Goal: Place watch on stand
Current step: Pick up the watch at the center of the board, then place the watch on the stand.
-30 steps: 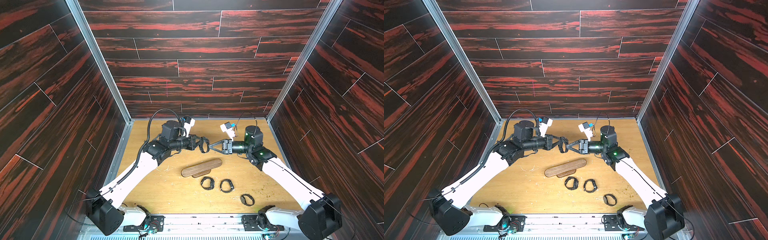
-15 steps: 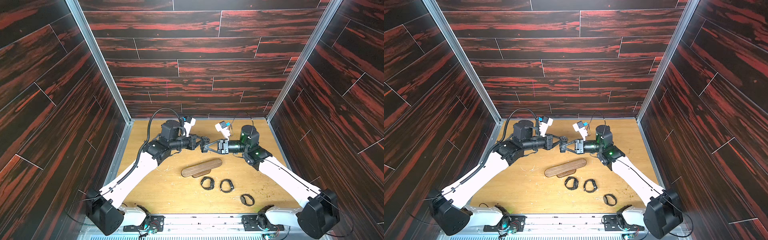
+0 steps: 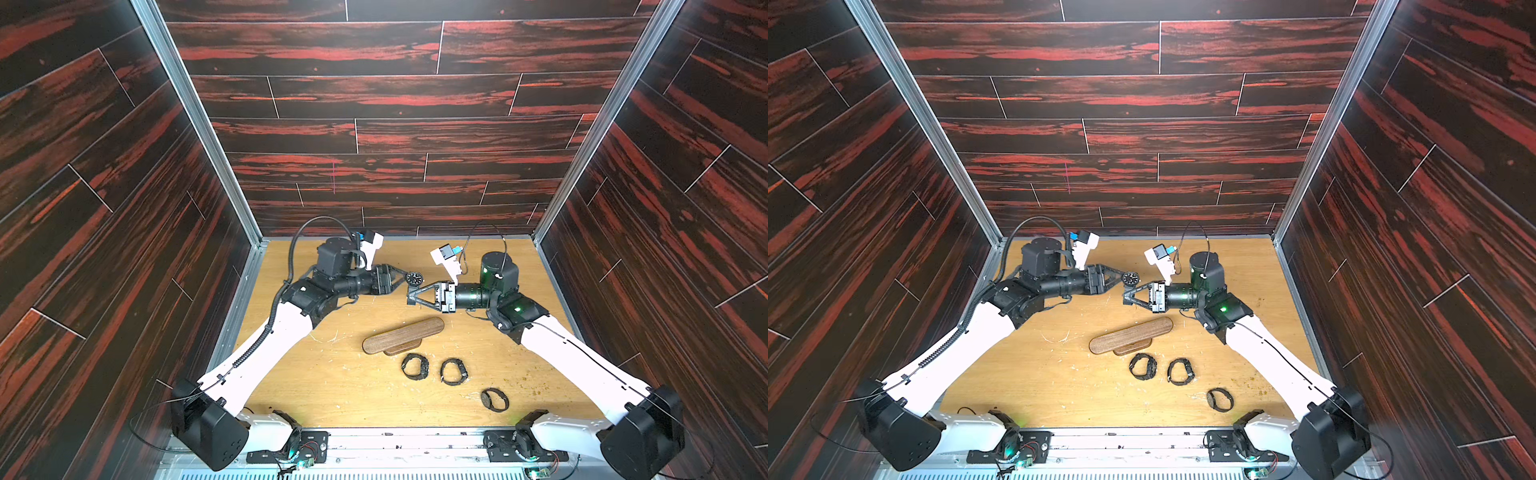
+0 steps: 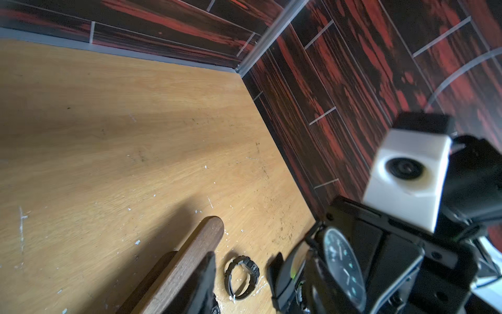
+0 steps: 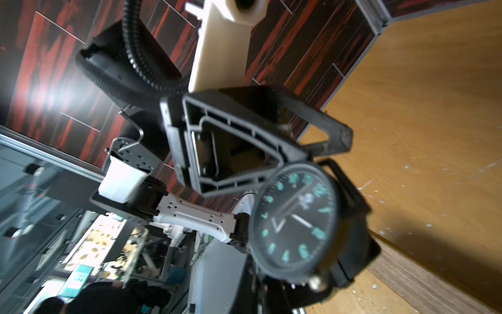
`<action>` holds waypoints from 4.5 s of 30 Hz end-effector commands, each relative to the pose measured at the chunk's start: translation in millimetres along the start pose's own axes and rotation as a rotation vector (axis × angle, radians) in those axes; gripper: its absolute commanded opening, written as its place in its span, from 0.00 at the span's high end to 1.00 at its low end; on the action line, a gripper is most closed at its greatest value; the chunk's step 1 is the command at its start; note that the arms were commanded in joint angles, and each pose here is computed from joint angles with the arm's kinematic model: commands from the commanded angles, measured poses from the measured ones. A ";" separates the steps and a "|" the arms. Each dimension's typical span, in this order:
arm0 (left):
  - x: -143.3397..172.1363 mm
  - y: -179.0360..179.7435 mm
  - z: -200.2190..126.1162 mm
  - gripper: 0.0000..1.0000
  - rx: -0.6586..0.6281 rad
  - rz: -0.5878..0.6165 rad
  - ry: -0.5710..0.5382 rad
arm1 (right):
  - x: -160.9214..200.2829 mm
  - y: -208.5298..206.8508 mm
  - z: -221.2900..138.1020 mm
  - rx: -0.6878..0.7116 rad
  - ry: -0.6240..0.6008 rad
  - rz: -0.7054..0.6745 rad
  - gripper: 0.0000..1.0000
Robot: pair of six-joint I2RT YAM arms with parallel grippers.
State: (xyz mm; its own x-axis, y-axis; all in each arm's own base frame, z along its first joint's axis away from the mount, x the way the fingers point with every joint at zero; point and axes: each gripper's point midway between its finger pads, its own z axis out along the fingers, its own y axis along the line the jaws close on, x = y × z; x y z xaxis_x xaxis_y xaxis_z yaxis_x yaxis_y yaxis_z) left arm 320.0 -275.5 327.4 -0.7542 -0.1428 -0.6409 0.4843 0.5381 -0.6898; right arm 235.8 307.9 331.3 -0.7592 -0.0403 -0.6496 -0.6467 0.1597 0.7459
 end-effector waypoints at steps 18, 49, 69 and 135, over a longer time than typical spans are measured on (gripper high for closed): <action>-11.3 -33.3 -12.7 0.35 0.245 -0.323 -0.022 | -0.8 -9.8 -11.5 0.163 -0.003 -0.168 1.00; 17.7 -50.0 4.4 0.66 0.278 -0.379 0.157 | -1.0 -3.6 28.0 0.149 0.050 -0.217 1.00; -6.9 -57.7 -14.2 0.73 0.289 -0.363 0.075 | 32.1 -24.4 32.6 0.200 0.119 -0.159 1.00; 150.6 132.9 -37.8 1.00 0.028 -0.663 0.002 | 75.0 -213.2 -66.5 0.829 0.051 0.440 0.46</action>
State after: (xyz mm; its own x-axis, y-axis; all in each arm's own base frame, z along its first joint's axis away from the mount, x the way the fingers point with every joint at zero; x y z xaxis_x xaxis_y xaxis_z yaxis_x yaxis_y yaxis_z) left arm 254.1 -193.7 147.1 -0.8952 -0.4430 -0.0481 -0.1126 0.3293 -0.9375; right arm 313.8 203.9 139.5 -0.9304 0.1439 -0.3372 -0.0716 0.8308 0.5519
